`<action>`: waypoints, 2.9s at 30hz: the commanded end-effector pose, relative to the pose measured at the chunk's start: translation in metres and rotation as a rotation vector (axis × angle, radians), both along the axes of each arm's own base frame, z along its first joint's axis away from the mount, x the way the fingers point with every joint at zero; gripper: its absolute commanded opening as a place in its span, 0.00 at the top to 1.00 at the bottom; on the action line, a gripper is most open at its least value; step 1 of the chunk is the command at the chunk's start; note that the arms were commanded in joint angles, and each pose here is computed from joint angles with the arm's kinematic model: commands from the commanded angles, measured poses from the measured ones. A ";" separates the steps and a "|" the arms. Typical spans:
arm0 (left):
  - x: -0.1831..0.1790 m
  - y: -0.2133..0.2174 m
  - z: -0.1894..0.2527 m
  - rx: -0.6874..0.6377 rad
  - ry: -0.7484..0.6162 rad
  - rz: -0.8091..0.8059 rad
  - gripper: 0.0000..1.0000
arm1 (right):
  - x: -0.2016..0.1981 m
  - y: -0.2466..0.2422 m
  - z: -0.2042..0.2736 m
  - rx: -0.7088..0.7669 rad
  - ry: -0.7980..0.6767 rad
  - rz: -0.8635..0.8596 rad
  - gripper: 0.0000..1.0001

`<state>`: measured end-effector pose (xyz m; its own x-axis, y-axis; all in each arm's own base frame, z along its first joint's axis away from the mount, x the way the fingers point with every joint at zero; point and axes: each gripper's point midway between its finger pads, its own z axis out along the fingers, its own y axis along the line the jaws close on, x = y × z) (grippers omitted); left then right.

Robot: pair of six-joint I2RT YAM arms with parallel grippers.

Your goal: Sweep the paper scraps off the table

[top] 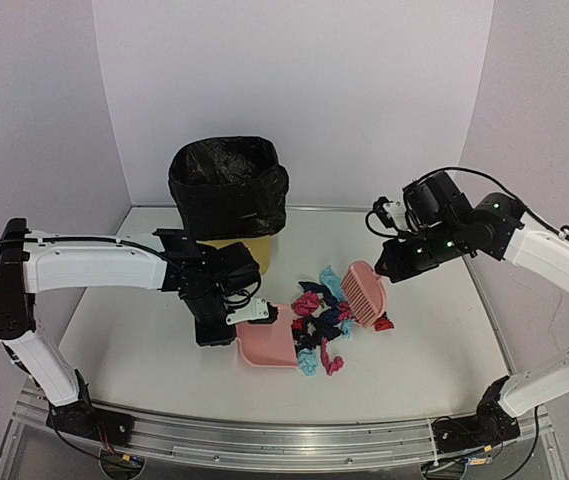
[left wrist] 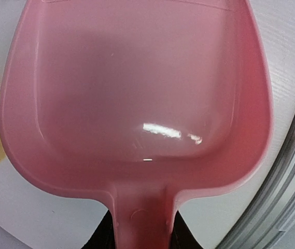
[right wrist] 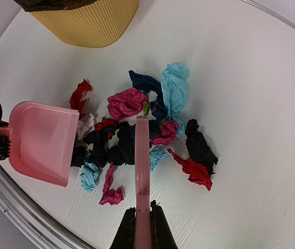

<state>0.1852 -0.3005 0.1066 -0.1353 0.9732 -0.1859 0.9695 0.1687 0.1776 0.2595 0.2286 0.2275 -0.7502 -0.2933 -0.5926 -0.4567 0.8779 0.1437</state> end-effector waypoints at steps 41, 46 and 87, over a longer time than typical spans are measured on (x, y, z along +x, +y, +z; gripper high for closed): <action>-0.030 0.131 0.031 0.107 0.046 0.324 1.00 | 0.029 -0.010 -0.044 -0.251 -0.029 -0.074 1.00; -0.030 0.122 0.012 0.141 0.091 0.294 1.00 | 0.032 -0.011 -0.035 -0.248 -0.055 -0.075 1.00; -0.013 0.035 -0.057 0.178 0.126 0.051 1.00 | -0.004 0.105 -0.084 -0.117 0.199 0.107 1.00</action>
